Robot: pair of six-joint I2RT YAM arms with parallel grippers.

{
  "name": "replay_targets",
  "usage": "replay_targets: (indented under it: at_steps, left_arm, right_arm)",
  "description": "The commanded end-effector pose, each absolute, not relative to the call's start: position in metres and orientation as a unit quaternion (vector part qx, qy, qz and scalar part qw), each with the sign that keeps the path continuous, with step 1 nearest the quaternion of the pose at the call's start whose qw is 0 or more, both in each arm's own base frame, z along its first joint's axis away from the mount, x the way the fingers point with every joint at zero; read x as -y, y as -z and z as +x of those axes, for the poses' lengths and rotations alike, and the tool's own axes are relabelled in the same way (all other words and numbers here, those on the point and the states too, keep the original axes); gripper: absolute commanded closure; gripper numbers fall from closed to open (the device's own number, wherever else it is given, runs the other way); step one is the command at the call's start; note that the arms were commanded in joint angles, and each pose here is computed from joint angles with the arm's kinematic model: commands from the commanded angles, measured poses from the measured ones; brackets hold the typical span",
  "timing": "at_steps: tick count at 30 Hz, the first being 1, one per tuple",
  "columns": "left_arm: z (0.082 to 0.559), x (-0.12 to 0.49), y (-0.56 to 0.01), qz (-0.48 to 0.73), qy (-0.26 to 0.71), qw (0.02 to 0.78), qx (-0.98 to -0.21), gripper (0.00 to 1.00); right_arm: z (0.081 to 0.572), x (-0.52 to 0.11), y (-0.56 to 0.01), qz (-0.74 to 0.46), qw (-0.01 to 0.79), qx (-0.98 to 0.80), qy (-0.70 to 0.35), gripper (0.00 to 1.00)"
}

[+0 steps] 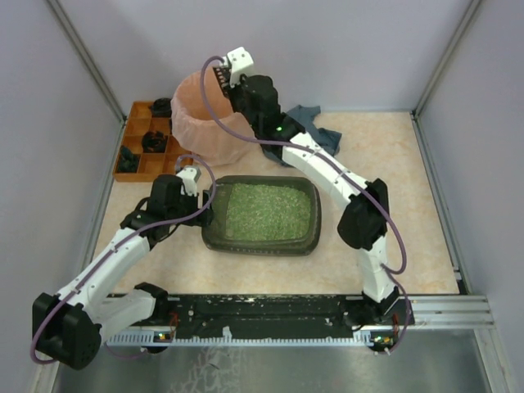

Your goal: Clean the litter box

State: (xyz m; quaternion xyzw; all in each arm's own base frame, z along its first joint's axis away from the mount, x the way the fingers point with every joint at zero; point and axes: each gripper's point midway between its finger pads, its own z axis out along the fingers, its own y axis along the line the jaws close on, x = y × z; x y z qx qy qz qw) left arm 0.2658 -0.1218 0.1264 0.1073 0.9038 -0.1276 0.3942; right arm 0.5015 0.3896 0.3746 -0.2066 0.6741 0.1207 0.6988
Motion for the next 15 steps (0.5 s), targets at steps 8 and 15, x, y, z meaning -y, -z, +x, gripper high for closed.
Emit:
replay_targets:
  at_steps: [8, 15]
  left_arm:
    - [0.268, 0.124, -0.136, 0.102, 0.136, 0.403, -0.899, 0.18]
    - [0.268, 0.127, -0.139, 0.108, 0.147, 0.407, -0.895, 0.18]
  right_arm:
    - [0.387, -0.319, -0.561, -0.132, 0.800, -0.535, -0.237, 1.00]
    - [0.320, -0.259, -0.545, -0.071, 0.776, -0.548, -0.304, 1.00]
